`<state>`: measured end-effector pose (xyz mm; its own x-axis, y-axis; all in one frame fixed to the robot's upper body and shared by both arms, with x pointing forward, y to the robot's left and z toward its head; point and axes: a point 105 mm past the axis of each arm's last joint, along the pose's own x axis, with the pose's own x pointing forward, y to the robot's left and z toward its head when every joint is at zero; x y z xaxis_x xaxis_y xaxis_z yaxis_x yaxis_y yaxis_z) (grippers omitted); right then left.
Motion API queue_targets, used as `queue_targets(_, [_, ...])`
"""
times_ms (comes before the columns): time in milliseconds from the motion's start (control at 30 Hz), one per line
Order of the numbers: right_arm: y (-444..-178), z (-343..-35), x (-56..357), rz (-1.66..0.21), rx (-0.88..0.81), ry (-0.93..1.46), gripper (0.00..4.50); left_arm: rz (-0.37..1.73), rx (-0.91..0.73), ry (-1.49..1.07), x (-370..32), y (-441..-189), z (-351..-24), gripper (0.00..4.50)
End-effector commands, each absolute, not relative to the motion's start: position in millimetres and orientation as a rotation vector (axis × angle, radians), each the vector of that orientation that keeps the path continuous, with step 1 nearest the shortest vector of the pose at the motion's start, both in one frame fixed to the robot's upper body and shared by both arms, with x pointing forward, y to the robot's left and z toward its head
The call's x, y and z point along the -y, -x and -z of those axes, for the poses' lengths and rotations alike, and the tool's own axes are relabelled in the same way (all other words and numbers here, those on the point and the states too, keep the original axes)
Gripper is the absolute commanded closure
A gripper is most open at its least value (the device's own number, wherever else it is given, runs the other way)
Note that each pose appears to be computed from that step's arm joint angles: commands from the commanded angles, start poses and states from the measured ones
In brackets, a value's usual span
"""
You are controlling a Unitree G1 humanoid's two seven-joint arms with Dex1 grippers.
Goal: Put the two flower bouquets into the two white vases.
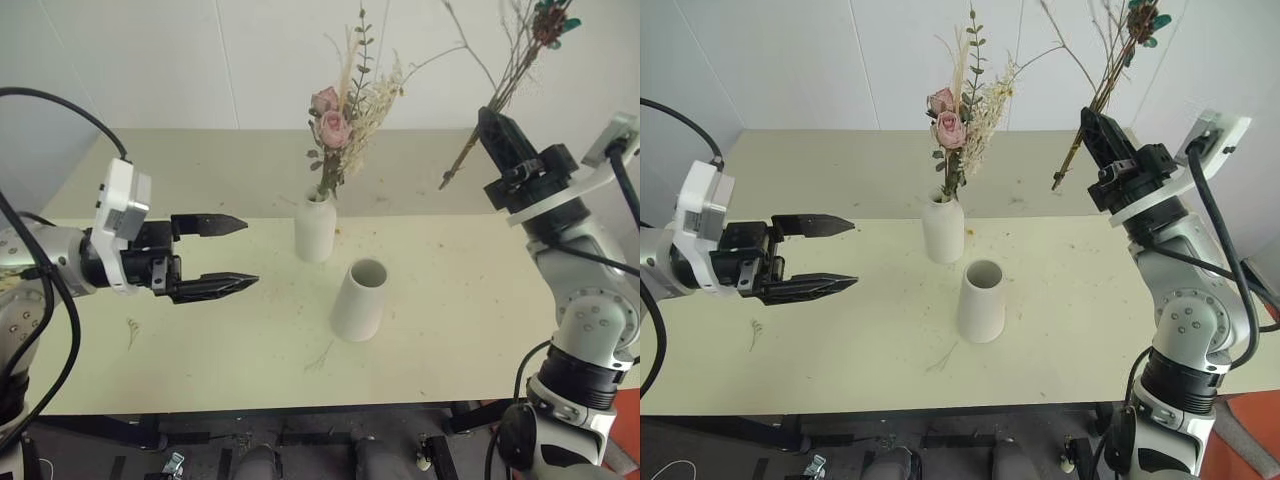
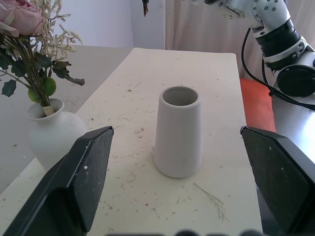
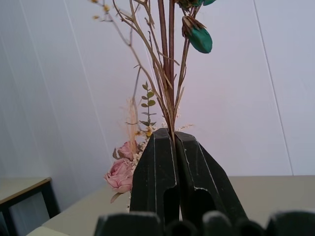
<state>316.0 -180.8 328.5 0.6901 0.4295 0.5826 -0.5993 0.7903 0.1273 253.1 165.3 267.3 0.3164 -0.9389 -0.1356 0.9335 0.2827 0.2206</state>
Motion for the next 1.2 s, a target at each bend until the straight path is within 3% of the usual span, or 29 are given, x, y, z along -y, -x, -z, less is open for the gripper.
queue_targets(33, [-302.2,-346.9,176.6,-0.614,0.649,-0.279,4.49,1.259,0.074,-0.318,-163.6,-250.9,-277.0,0.0])
queue_targets(667, [-299.7,-372.9,231.3,-0.432,0.741,-0.307,4.49,1.27,0.085,-0.308,-161.8,-251.7,-275.1,0.0])
queue_targets(967, [-307.1,-364.0,209.8,-0.51,0.683,-0.286,4.49,1.266,0.079,-0.308,-161.8,-249.5,-275.3,0.0])
queue_targets(1200, [-295.6,-331.2,159.2,-0.773,0.513,-0.193,4.49,1.26,0.076,-0.307,-161.4,-248.2,-274.9,0.0])
